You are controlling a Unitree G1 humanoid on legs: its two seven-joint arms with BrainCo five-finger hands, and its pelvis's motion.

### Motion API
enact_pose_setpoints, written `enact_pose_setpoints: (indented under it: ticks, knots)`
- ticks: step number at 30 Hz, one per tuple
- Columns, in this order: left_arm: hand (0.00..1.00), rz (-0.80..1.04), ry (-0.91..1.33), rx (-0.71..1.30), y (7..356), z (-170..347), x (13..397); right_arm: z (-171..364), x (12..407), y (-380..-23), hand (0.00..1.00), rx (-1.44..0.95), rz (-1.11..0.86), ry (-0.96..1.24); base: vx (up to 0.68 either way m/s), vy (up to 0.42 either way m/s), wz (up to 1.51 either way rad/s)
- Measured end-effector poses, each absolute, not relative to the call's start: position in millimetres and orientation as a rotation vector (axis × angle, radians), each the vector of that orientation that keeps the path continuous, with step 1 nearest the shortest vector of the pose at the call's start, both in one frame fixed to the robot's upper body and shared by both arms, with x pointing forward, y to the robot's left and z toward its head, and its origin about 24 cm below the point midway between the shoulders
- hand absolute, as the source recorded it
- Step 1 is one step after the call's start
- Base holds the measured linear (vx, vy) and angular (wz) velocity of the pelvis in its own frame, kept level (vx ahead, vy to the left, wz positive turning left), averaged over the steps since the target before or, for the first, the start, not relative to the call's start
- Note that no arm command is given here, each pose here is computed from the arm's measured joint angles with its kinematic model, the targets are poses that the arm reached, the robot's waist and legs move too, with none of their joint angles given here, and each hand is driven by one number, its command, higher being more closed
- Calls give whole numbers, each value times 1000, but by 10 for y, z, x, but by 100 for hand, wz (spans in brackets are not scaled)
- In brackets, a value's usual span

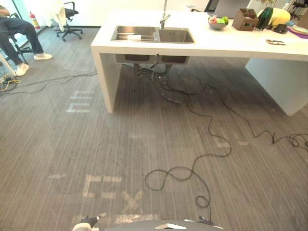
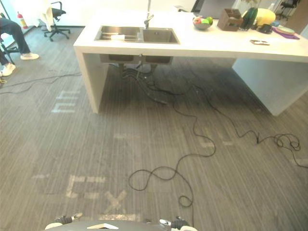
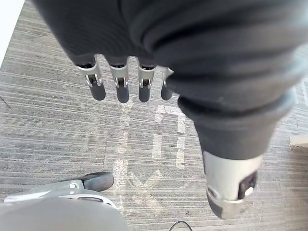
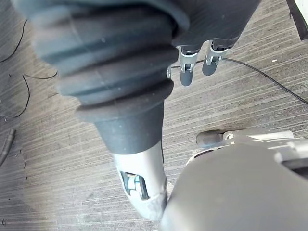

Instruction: Walk over to the sink, pick up the cup, carry it to the dishwasher, place the cup inside the dishwasher, then close the dishwasher door

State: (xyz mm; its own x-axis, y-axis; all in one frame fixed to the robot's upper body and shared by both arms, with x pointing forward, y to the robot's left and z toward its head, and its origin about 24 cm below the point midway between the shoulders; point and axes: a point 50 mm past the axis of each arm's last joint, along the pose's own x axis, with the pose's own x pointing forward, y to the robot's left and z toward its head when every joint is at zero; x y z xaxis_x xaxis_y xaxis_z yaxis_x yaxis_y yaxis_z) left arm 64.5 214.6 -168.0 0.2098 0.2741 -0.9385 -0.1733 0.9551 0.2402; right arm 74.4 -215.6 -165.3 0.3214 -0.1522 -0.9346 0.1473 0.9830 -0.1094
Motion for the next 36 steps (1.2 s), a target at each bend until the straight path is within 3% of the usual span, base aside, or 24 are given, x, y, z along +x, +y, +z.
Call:
enact_pose_setpoints:
  ticks: [26, 36]
  knots:
    - [0, 471, 1354, -80, 2244, -1676, 566, -1614, 808, -2111, 0, 45, -285, 1109, -5, 1, 3]
    - [0, 575, 1337, -196, 2166, -1677, 616, -1661, 354, -2102, 0, 137, -379, 1185, 378, -196, 28]
